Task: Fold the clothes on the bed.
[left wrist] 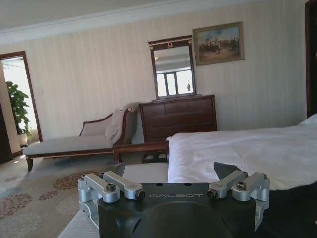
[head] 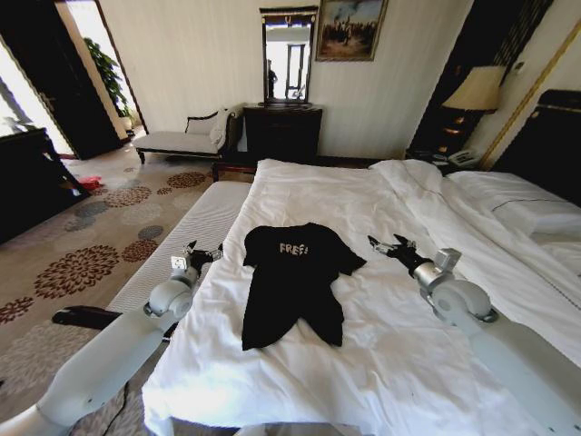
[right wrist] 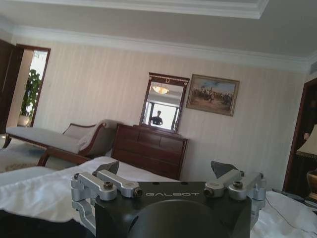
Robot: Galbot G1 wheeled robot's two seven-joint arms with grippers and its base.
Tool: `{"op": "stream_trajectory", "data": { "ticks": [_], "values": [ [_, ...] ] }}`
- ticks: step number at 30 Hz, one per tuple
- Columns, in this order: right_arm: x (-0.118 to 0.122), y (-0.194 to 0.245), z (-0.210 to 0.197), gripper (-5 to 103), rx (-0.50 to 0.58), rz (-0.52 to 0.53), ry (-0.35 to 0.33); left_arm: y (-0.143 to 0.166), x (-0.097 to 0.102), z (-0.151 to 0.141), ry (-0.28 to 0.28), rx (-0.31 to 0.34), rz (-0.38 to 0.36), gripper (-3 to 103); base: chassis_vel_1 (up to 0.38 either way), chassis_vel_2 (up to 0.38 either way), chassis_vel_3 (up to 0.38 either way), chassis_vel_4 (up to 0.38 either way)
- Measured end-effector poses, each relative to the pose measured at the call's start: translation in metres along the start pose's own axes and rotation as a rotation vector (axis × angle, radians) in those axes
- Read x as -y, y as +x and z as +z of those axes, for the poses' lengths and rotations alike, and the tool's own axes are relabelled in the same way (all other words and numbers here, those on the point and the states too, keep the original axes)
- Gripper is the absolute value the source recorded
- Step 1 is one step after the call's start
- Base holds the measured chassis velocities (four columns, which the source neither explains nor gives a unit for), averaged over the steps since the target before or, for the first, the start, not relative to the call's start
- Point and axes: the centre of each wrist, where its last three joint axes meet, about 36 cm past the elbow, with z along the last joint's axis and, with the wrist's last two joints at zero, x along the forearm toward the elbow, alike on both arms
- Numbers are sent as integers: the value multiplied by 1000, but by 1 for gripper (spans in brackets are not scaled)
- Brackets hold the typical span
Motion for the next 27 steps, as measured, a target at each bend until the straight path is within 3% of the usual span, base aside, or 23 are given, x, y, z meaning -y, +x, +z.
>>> {"op": "stream_trajectory", "data": {
  "ticks": [4, 9, 13, 21, 24, 25, 27],
  "values": [
    [-13, 62, 22, 100, 8, -2, -17, 46, -5, 17, -35, -2, 9, 100, 0, 0, 0, 0],
    [-15, 89, 42, 100, -4, 20, -5, 73, -4, 37, -54, -27, 19, 100, 0, 0, 0, 0],
    [-19, 103, 45, 100, -19, 36, -23, 90, 3, 38, -27, -36, 21, 100, 0, 0, 0, 0],
    [-40, 147, 19, 100, -131, 20, -217, 141, 17, 32, 34, -63, 32, 100, 0, 0, 0, 0],
    [-52, 157, 6, 100, -210, -12, -319, 155, 17, 35, 78, -114, 15, 100, 0, 0, 0, 0],
    [-52, 157, 6, 100, -210, -12, -319, 155, 17, 35, 78, -114, 15, 100, 0, 0, 0, 0],
    [-59, 158, -2, 100, -284, -42, -408, 160, 16, 38, 109, -165, 8, 100, 0, 0, 0, 0]
  ]
}}
